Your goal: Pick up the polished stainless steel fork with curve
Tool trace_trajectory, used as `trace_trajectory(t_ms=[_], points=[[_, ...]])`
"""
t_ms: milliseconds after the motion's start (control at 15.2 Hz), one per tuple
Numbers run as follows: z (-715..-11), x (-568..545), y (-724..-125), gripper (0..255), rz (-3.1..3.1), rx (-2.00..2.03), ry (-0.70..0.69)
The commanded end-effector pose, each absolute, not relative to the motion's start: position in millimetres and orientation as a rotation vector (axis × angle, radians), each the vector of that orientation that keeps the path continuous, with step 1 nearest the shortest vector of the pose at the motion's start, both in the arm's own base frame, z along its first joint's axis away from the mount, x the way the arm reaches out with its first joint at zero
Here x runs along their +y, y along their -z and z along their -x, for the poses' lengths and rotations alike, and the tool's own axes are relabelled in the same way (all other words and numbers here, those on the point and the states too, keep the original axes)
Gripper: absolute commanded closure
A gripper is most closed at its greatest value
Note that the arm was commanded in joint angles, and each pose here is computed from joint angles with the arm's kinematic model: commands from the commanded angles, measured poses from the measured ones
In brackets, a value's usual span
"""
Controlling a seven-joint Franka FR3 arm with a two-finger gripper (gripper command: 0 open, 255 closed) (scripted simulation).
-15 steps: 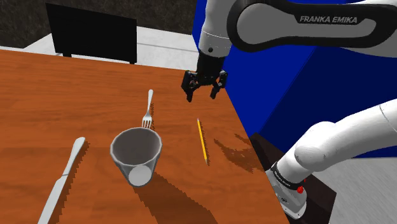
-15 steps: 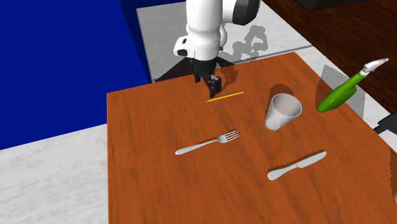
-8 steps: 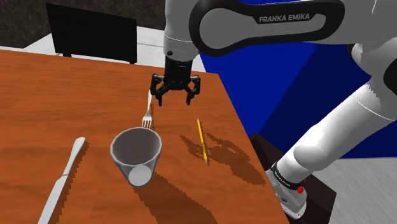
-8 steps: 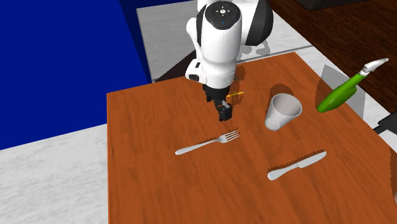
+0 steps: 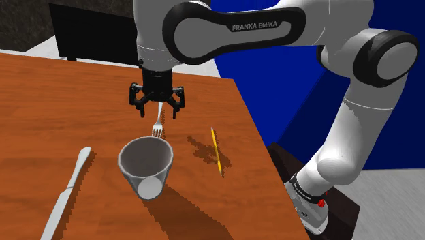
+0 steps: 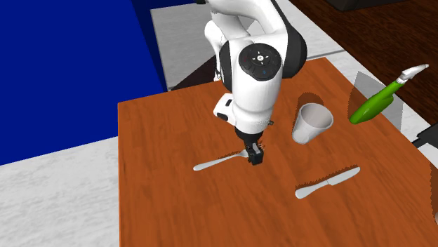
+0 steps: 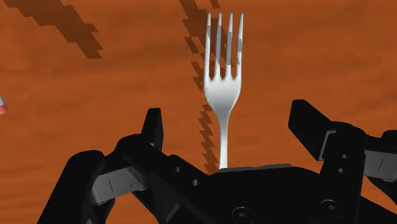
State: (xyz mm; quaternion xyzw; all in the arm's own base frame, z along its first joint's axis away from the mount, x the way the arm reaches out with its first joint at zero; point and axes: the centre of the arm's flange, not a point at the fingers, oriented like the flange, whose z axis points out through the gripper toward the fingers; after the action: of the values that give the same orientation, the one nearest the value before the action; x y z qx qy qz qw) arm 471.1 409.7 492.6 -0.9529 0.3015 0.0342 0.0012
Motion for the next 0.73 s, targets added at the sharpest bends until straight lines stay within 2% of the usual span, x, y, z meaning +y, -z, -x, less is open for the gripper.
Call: trace_trajectory(t_ms=[0, 396, 462, 660], points=[[-474, 412, -481, 0, 2.988, 0.957, -0.107], [-474, 412, -457, 0, 2.988, 0.957, -0.107], [-474, 412, -456, 255, 2.988, 0.957, -0.107], [-475, 412, -455, 255, 2.988, 0.957, -0.107]])
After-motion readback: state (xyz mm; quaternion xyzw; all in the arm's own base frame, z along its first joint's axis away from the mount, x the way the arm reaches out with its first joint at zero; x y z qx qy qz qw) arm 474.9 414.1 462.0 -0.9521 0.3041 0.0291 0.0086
